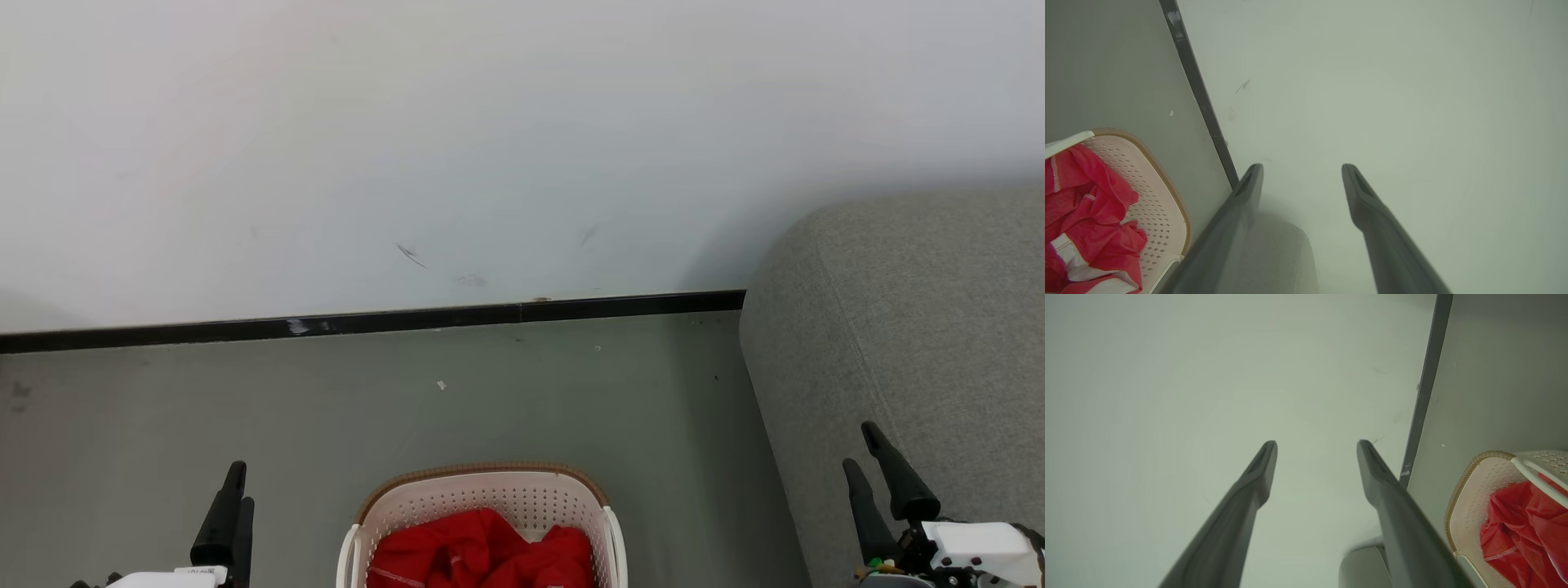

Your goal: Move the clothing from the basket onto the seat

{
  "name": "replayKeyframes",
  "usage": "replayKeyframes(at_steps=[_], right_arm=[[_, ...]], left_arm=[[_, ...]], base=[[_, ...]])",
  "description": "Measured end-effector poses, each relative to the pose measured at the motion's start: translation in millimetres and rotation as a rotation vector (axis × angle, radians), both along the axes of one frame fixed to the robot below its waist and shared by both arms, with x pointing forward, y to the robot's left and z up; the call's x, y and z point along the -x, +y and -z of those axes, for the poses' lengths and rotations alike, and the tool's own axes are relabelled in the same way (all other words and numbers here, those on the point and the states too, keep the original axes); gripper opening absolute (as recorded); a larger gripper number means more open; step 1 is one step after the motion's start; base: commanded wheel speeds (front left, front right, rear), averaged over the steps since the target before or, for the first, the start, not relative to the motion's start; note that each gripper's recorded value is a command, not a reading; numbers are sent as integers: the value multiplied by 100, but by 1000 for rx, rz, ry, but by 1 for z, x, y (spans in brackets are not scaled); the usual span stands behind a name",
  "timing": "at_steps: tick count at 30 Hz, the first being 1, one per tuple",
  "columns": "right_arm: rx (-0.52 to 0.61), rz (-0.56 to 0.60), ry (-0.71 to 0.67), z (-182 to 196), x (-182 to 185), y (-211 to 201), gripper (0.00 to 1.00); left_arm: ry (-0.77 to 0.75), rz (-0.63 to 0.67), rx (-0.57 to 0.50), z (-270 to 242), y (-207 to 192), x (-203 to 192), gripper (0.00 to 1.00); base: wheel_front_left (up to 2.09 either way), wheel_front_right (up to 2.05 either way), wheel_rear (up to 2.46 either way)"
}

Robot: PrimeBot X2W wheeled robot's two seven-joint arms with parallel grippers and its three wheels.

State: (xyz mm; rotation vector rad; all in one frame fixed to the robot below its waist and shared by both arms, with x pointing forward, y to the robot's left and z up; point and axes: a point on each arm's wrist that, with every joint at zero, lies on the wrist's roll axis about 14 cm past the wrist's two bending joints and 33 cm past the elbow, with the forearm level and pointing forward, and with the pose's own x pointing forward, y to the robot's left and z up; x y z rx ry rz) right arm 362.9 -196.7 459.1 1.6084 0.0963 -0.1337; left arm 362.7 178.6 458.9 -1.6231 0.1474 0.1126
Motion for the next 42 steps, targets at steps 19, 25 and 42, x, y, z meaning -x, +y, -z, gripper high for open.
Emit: replayKeyframes(at_steps=[19,25,42], right_arm=[[40,34,-69,-22,-8,-4,100],[86,23,-89,-29,-10,-1,100],[384,-30,-191,-61,-18,2,100]], left_arm=[[-53,-45,-15,-17,6,-9,100],[-68,-54,-36,-22,7,-11,100],[-128,-46,-266,-40,14,-14,100]], base=[[0,0,0],[0,0,0],[0,0,0]])
